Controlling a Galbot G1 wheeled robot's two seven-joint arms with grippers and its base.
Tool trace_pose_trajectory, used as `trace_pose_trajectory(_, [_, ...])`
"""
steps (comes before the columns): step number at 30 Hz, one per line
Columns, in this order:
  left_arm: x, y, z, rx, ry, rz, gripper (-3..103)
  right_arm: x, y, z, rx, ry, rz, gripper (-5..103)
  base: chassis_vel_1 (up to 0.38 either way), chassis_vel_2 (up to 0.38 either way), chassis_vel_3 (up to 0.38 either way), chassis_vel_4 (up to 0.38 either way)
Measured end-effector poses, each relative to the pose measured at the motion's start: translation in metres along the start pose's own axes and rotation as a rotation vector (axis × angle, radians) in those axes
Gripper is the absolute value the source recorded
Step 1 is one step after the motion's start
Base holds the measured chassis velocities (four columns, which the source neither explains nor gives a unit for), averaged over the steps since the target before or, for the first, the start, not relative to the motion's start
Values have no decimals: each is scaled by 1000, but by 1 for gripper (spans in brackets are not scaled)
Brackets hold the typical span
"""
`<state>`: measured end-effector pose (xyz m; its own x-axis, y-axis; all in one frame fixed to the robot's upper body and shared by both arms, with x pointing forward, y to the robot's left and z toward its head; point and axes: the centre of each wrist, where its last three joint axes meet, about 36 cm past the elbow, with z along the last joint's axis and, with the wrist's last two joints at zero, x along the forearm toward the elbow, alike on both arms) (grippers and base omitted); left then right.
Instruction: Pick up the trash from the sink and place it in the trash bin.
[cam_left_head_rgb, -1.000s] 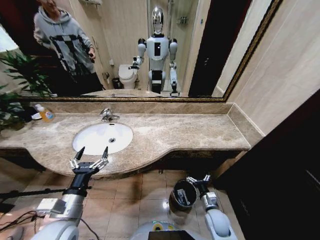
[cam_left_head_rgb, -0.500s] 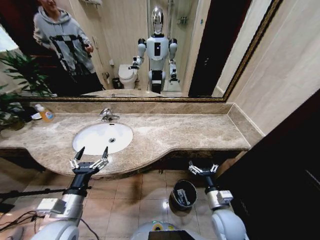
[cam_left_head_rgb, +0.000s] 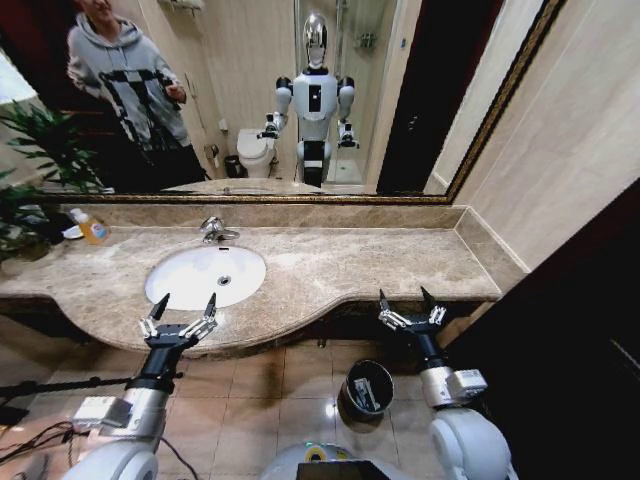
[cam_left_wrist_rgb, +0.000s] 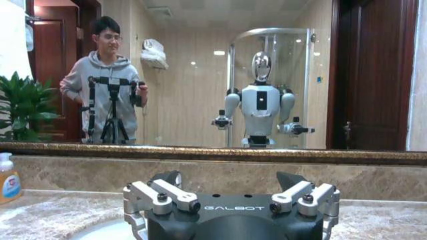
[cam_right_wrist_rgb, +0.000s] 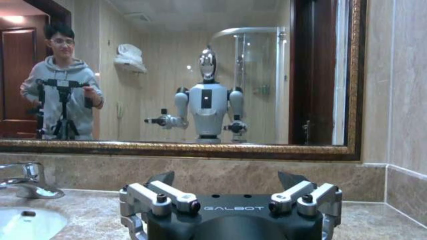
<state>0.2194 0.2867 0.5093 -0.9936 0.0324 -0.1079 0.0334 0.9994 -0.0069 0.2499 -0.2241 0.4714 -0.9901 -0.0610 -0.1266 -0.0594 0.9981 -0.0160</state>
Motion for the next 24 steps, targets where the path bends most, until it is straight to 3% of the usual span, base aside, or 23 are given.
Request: trace_pose_trajectory(24, [0,0,0,0,0,0,100,1,-1,3,1,2,-26,100,0,0,0,0])
